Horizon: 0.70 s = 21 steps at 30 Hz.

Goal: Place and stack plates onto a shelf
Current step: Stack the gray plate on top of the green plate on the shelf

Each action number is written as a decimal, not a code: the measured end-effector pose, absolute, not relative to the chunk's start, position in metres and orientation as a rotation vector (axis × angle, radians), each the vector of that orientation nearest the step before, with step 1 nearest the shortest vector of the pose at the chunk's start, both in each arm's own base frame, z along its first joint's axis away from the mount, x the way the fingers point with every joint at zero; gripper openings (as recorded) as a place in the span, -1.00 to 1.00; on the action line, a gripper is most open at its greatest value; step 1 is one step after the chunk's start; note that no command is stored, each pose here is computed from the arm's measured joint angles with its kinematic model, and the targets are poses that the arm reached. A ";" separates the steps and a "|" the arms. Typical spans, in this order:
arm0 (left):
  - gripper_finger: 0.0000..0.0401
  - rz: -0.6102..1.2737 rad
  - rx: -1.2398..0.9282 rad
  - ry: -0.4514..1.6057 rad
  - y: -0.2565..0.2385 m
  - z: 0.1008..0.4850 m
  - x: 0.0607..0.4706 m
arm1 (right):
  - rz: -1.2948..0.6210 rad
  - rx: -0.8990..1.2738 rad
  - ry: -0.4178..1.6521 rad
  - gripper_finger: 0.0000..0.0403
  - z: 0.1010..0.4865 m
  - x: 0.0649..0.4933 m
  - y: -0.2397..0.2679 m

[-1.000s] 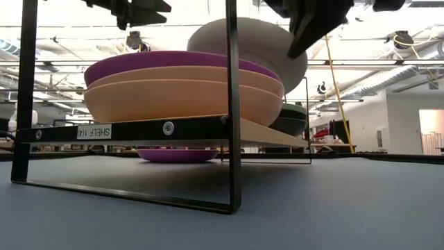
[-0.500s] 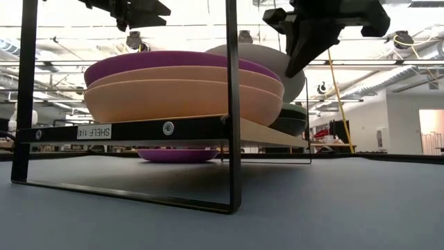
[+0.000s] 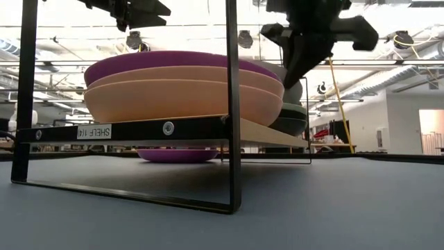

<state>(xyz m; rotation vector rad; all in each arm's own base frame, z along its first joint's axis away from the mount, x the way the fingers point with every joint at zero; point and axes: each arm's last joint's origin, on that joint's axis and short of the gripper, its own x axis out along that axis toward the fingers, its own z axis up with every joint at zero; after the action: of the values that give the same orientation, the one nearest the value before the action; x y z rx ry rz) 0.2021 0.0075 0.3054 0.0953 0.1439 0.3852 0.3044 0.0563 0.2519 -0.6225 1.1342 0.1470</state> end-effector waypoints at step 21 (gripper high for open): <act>0.23 0.385 0.094 0.144 0.007 0.305 0.202 | 0.112 -0.620 1.150 -0.93 0.227 0.299 0.054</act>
<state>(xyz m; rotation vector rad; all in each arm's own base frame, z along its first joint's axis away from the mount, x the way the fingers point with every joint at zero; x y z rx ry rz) 0.2021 0.0075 0.3053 0.0940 0.1443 0.3849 0.2993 0.0544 0.2266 -0.6201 1.1500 0.1120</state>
